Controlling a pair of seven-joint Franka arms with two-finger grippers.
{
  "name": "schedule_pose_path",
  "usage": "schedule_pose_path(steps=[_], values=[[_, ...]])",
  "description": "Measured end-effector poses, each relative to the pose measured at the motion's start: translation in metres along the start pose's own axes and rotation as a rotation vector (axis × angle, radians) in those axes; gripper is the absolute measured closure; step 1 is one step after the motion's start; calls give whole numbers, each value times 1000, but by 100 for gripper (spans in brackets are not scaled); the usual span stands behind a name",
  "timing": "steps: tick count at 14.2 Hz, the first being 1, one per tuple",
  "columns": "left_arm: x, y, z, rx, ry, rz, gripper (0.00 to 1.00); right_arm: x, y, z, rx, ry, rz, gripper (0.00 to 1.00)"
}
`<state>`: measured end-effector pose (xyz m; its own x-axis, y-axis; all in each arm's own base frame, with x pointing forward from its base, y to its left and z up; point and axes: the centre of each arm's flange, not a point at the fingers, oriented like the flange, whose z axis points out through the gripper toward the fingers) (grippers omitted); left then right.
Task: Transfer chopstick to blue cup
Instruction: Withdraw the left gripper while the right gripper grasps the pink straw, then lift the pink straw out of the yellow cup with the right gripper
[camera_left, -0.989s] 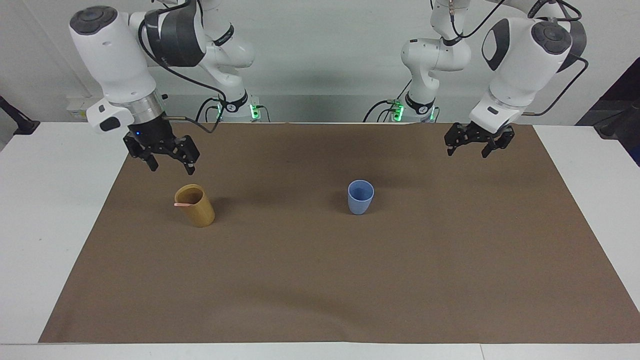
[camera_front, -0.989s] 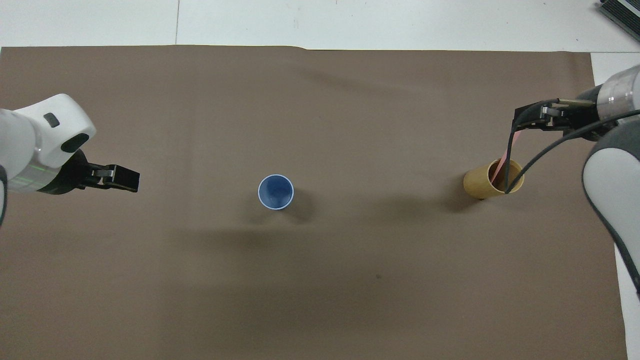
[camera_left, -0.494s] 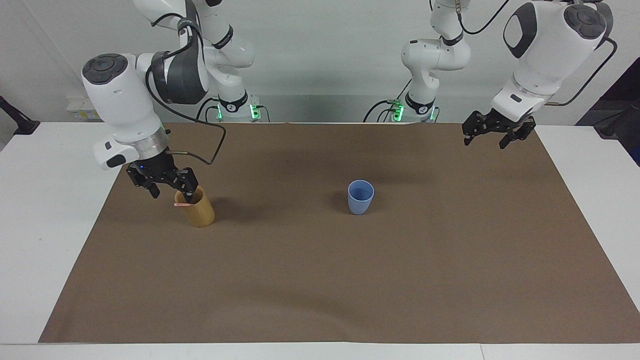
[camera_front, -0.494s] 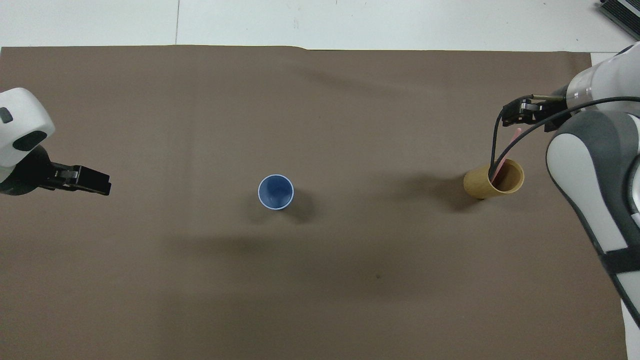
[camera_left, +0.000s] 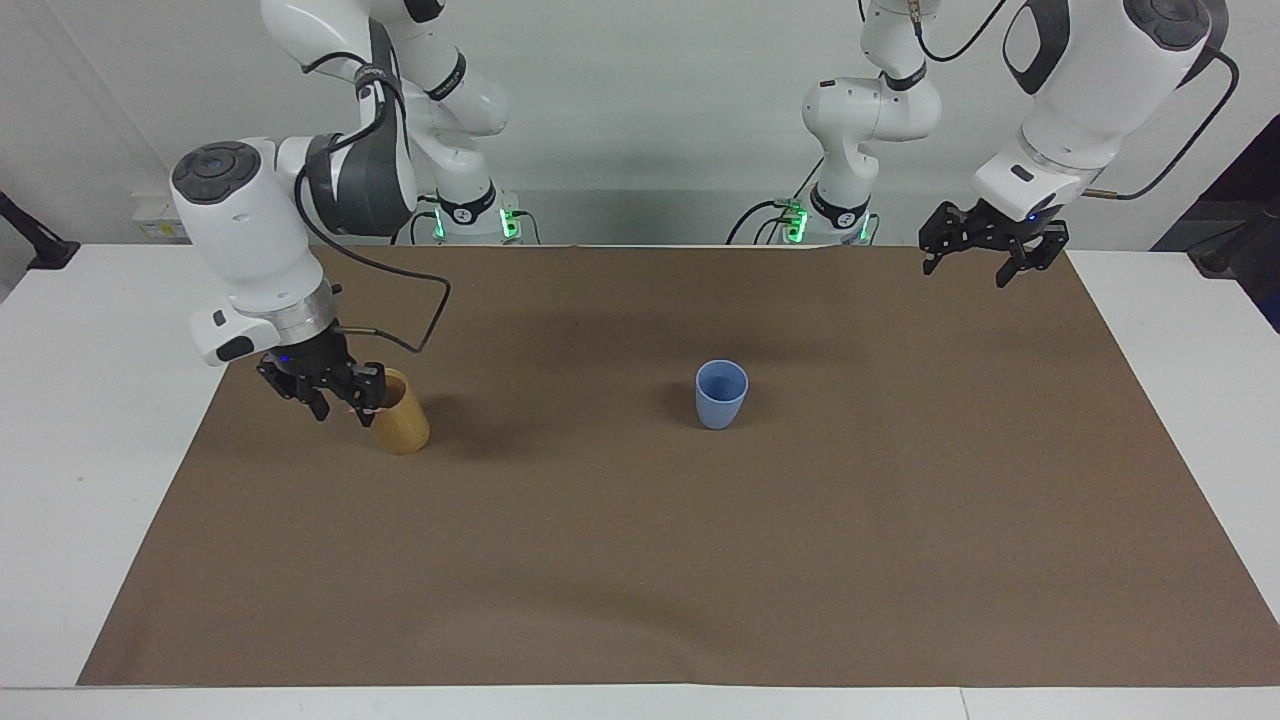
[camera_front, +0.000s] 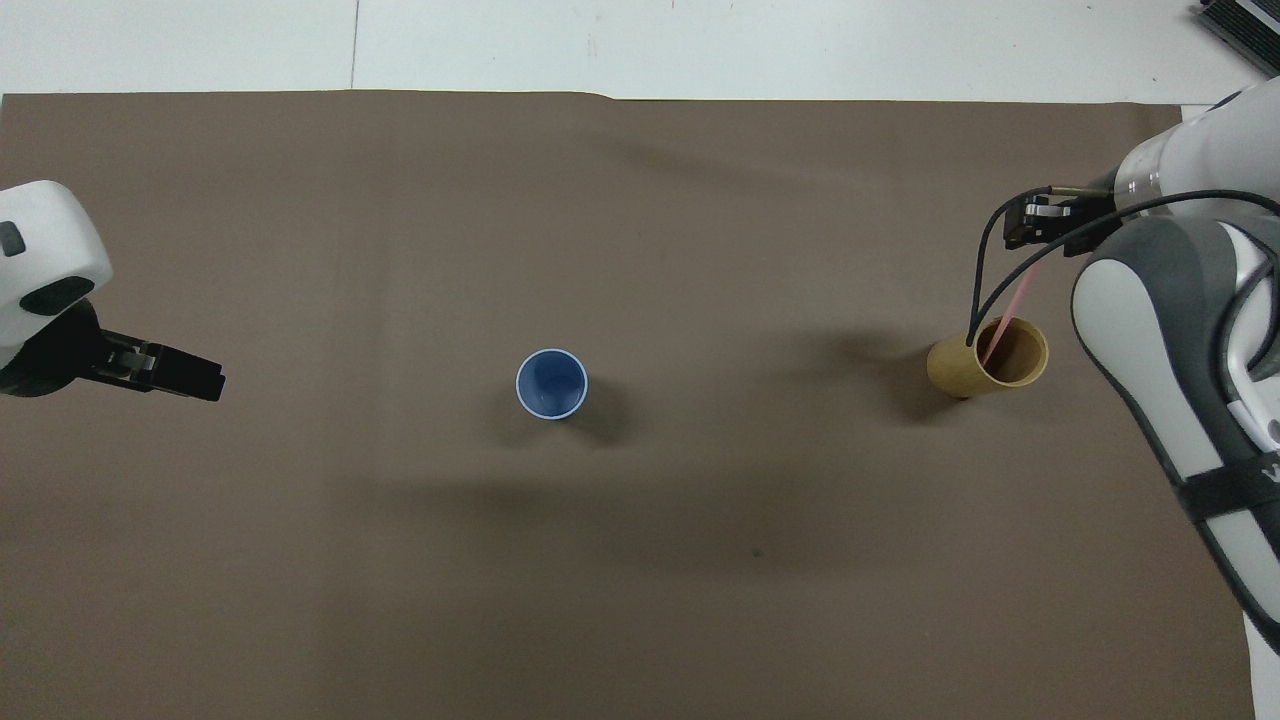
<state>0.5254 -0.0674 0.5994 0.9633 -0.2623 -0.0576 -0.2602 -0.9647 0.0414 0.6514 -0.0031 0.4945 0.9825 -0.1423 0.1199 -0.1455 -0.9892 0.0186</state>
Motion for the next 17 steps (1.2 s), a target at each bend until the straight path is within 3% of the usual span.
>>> schedule_pose_path(steps=[13, 15, 17], values=[[-2, -12, -1, -3, 3, -20, 0, 0, -2, 10, 1, -15, -8, 47], [-2, -13, -1, -3, 3, -21, 0, 0, -2, 10, 0, -18, -18, 52], [-2, -13, -1, -3, 3, -22, 0, -1, -2, 10, -1, -24, -22, 74]])
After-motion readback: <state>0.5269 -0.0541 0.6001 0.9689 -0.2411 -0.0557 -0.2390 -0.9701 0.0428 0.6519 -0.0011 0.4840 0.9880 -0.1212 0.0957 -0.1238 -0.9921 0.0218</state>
